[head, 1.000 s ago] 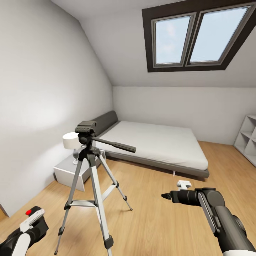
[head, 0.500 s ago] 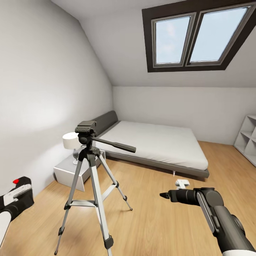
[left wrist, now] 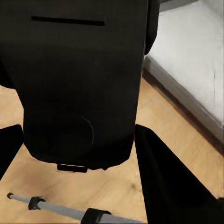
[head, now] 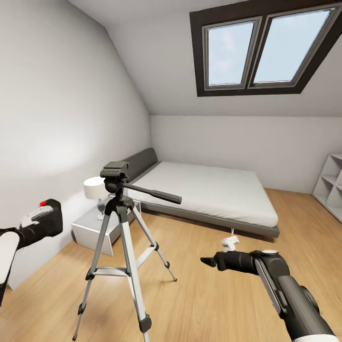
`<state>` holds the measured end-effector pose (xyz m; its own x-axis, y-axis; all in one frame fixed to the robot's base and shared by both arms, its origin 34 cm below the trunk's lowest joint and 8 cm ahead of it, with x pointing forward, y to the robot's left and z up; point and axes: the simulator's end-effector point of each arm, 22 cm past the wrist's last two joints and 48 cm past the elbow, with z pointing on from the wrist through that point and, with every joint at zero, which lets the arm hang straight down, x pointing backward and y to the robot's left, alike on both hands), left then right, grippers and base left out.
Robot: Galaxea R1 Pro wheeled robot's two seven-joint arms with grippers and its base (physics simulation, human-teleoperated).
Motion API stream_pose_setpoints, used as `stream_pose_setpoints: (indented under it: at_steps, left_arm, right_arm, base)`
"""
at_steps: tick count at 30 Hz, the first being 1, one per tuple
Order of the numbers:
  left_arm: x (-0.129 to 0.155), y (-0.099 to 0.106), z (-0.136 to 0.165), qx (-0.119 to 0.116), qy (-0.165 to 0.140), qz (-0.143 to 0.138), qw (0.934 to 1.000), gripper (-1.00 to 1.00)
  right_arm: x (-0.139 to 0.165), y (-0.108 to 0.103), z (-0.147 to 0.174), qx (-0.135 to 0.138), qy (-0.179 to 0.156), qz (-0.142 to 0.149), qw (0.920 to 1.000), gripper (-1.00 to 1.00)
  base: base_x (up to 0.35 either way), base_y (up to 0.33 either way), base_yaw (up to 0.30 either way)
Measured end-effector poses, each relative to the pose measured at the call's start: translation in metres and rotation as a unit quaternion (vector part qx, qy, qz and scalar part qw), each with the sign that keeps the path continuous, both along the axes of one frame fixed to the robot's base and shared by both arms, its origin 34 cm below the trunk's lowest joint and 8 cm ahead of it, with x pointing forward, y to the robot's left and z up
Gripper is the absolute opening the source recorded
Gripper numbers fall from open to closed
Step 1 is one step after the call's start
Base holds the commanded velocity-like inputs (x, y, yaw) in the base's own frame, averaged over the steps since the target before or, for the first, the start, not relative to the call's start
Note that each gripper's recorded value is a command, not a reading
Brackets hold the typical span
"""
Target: Attach the digital camera to the camera tripod in the bedroom.
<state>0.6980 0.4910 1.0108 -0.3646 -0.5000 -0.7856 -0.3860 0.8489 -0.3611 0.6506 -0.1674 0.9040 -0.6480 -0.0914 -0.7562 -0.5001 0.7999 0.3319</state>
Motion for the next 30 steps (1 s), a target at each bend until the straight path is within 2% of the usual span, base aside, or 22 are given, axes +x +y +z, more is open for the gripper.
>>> stream_pose_setpoints:
  at_steps: [3,5,6,8,10,12,14,17,18,22,25,30]
  left_arm:
    - [0.021,-0.034,0.023,-0.007,-0.030,-0.069,0.9971,-1.00]
    - [0.032,-0.048,0.048,-0.008,-0.063,-0.111,0.9918,-1.00]
    - [0.031,-0.046,0.048,-0.003,-0.061,-0.109,0.9921,-1.00]
    - [0.042,-0.062,0.084,-0.011,-0.112,-0.151,0.9821,-1.00]
    - [0.052,-0.074,0.125,-0.002,-0.166,-0.187,0.9683,-1.00]
    - [0.058,-0.081,0.152,0.019,-0.203,-0.212,0.9557,-1.00]
    - [0.062,-0.077,0.161,0.050,-0.211,-0.224,0.9501,-1.00]
    - [0.066,-0.064,0.162,0.095,-0.202,-0.234,0.9461,-1.00]
    - [0.066,-0.065,0.162,0.095,-0.202,-0.235,0.9461,-1.00]
    - [0.071,-0.058,0.174,0.129,-0.199,-0.251,0.9386,-1.00]
    - [0.069,-0.053,0.182,0.135,-0.208,-0.252,0.9353,-1.00]
    - [0.061,-0.055,0.190,0.124,-0.233,-0.257,0.9294,-1.00]
  right_arm:
    - [-0.004,0.020,0.002,0.009,-0.028,0.040,0.9988,1.00]
    - [-0.007,0.027,0.001,0.013,-0.039,0.056,0.9976,1.00]
    - [-0.007,0.027,0.001,0.013,-0.039,0.057,0.9975,1.00]
    - [-0.008,0.032,0.001,0.017,-0.047,0.067,0.9965,1.00]
    - [-0.009,0.034,0.000,0.018,-0.052,0.073,0.9958,1.00]
    - [-0.010,0.036,-0.001,0.020,-0.054,0.078,0.9953,1.00]
    - [-0.011,0.038,-0.003,0.020,-0.054,0.081,0.9951,1.00]
    - [-0.013,0.042,-0.004,0.022,-0.054,0.085,0.9947,1.00]
    - [-0.013,0.042,-0.004,0.022,-0.054,0.085,0.9946,1.00]
    - [-0.014,0.054,-0.001,0.030,-0.058,0.091,0.9937,1.00]
    - [-0.018,0.064,0.002,0.040,-0.065,0.095,0.9925,1.00]
    - [-0.018,0.080,0.018,0.053,-0.090,0.103,0.9891,1.00]
  base:
    - [0.000,0.000,0.000]
    - [0.000,0.000,0.000]
    - [0.000,0.000,0.000]
    - [0.000,0.000,0.000]
    - [0.000,0.000,0.000]
    - [0.000,0.000,0.000]
    - [0.000,0.000,0.000]
    - [0.000,0.000,0.000]
    - [0.000,0.000,0.000]
    - [0.000,0.000,0.000]
    - [0.000,0.000,0.000]
    - [0.000,0.000,0.000]
